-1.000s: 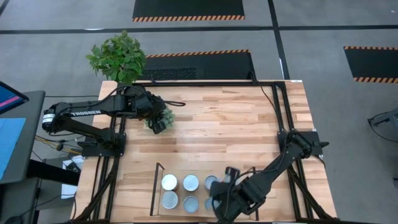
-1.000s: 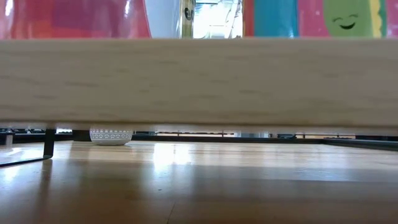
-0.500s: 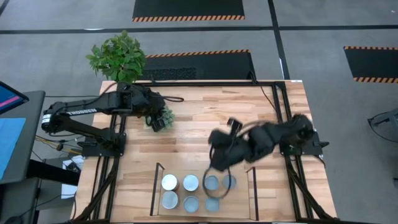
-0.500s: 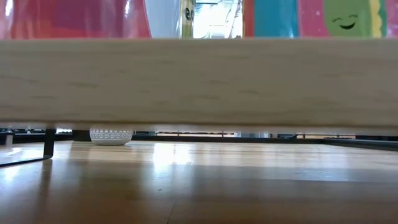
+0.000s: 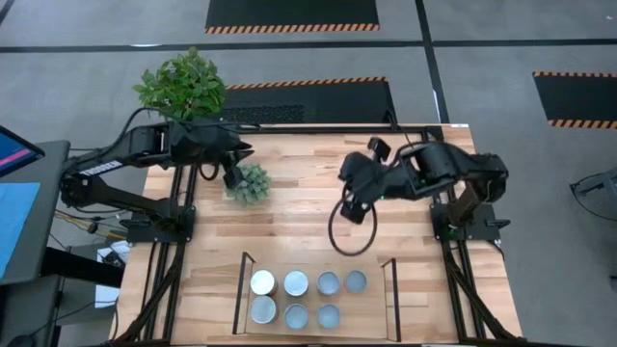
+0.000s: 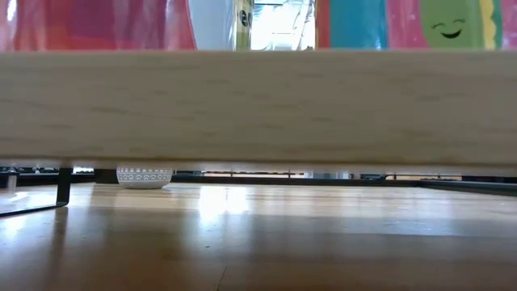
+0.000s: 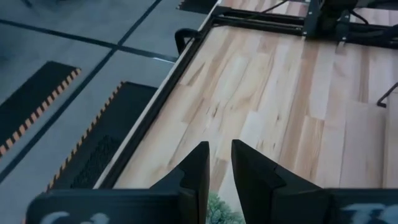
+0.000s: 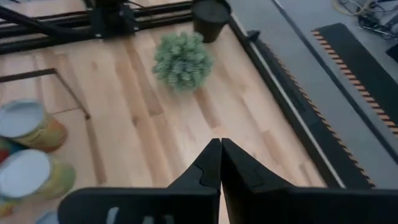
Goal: Pick and place cans onto a shelf
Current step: Return to Home Position
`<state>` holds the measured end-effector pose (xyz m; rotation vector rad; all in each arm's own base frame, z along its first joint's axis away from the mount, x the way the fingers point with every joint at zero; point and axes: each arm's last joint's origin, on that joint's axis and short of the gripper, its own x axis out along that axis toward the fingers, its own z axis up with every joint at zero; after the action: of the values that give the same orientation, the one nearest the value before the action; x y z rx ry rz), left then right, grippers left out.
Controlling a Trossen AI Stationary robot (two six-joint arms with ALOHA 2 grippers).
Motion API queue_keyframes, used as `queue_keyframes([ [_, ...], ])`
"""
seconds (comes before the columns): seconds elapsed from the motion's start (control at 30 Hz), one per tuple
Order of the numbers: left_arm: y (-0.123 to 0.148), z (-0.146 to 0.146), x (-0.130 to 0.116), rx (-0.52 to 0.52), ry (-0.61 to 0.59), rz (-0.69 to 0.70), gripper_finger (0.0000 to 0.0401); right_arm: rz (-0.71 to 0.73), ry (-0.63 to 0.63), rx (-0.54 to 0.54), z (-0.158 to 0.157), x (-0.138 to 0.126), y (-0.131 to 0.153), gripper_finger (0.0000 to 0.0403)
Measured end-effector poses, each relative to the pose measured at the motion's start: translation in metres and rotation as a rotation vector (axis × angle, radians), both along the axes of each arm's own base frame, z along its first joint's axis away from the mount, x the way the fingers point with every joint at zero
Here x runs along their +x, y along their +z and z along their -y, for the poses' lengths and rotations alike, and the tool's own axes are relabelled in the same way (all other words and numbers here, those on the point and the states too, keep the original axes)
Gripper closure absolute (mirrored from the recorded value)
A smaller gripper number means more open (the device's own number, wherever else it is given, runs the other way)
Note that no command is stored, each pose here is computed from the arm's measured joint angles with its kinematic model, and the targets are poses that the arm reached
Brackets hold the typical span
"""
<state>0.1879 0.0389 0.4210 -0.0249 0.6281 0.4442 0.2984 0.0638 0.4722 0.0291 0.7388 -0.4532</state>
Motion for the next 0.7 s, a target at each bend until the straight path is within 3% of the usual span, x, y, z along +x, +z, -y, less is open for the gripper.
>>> queue_keyframes([
  [0.33,-0.003,0.000,-0.003,0.008,-0.012,-0.046,0.0342,0.052,-0.036,0.005,0.015,-0.014,0.013,0.0374],
  [0.43,-0.004,0.001,-0.003,-0.001,-0.015,-0.053,0.0342,0.033,0.017,-0.014,0.015,-0.019,0.016,0.0373],
  [0.6,-0.011,0.003,-0.003,-0.038,-0.227,-0.091,0.0342,-0.042,0.143,-0.040,0.019,-0.028,0.018,0.0376],
  [0.7,-0.014,-0.002,-0.008,-0.092,-0.231,-0.063,0.0342,-0.054,0.146,-0.025,0.025,-0.031,0.019,0.0375],
])
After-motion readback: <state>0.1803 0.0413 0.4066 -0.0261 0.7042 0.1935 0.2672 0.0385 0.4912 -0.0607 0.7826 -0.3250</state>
